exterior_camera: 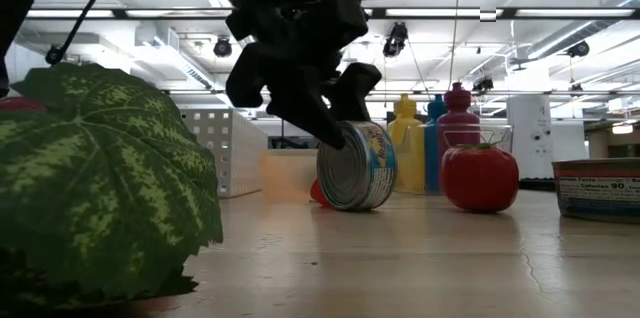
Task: Pick & Place Food Item
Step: Put the bottom blue tuna can into the white bin
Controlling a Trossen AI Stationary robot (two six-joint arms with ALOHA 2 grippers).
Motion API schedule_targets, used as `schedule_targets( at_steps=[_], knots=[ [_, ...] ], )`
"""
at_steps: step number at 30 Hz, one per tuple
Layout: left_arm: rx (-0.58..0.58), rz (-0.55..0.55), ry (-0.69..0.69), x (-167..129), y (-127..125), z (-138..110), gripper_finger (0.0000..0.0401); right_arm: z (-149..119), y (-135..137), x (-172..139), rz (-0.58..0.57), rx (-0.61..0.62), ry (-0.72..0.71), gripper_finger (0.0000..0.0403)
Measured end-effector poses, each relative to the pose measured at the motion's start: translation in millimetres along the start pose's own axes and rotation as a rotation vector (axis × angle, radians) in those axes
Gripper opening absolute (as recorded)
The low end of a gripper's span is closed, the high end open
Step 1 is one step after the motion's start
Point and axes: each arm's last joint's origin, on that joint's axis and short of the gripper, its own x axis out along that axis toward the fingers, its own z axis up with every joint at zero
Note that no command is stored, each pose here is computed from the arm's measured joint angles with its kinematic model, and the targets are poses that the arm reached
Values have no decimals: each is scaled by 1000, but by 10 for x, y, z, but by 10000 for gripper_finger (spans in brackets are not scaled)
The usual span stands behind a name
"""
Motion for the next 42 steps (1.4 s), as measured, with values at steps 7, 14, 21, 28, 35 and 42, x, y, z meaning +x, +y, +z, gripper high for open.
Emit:
schedule_targets(
  at_steps=[7, 14, 21, 28, 35, 42],
  knots=[
    [-4, 0, 5, 0, -1, -5, 174, 0, 0, 0, 0, 0, 0, 8],
    [-31, 1, 5, 6, -5, -16, 145, 0, 0, 0, 0, 0, 0, 8],
    [-78, -9, 12, 14, -20, -36, 182, 0, 0, 0, 0, 0, 0, 8],
    [-124, -9, 13, 15, -21, -35, 145, 0, 0, 0, 0, 0, 0, 8],
    [-182, 5, 8, 14, -14, -21, 150, 0, 0, 0, 0, 0, 0, 8],
    [-243, 9, 4, 10, -9, -13, 173, 0, 0, 0, 0, 0, 0, 8]
  ],
)
